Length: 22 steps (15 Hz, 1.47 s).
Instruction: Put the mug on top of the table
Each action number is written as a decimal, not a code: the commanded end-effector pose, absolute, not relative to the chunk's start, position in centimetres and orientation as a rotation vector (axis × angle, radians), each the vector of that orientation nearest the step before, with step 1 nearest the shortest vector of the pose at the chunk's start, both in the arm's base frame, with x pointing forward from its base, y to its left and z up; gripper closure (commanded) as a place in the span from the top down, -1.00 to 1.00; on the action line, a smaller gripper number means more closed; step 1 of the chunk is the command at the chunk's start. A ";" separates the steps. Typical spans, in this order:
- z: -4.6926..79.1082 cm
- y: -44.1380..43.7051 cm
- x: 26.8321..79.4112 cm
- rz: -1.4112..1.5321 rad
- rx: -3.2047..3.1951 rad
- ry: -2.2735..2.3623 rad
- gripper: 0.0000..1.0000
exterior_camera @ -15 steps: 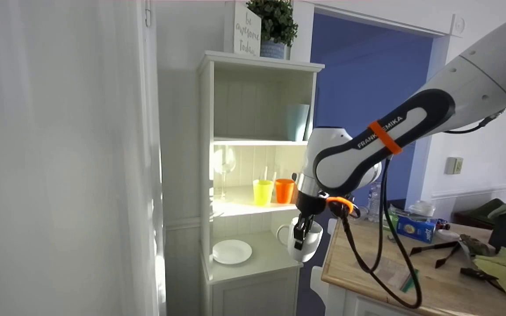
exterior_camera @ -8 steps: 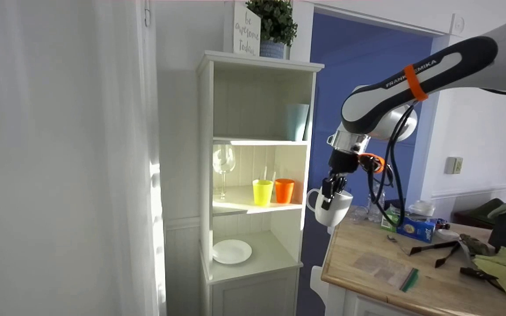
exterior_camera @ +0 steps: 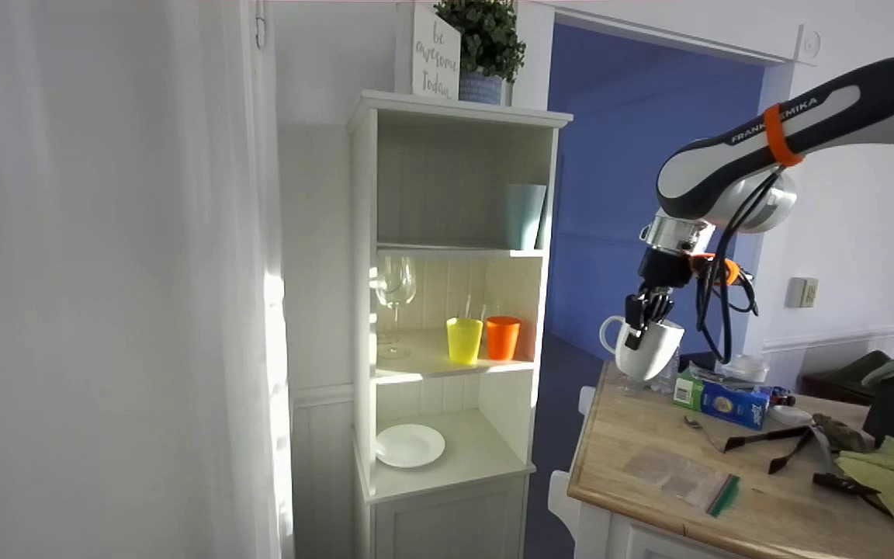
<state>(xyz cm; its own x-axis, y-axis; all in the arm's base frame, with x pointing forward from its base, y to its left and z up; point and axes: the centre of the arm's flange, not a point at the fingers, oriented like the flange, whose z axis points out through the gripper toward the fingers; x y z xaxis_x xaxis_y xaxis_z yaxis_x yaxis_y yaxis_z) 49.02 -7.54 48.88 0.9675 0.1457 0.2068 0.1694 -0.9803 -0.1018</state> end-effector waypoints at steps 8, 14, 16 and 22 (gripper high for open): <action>49.9 -22.6 53.6 -0.375 -3.099 0.063 -0.95; 44.2 -28.7 57.1 -0.340 -3.122 0.216 -0.95; 42.2 -30.2 57.8 -0.330 -3.114 0.258 -0.95; 36.7 -32.3 60.9 -0.334 -3.120 0.292 -0.95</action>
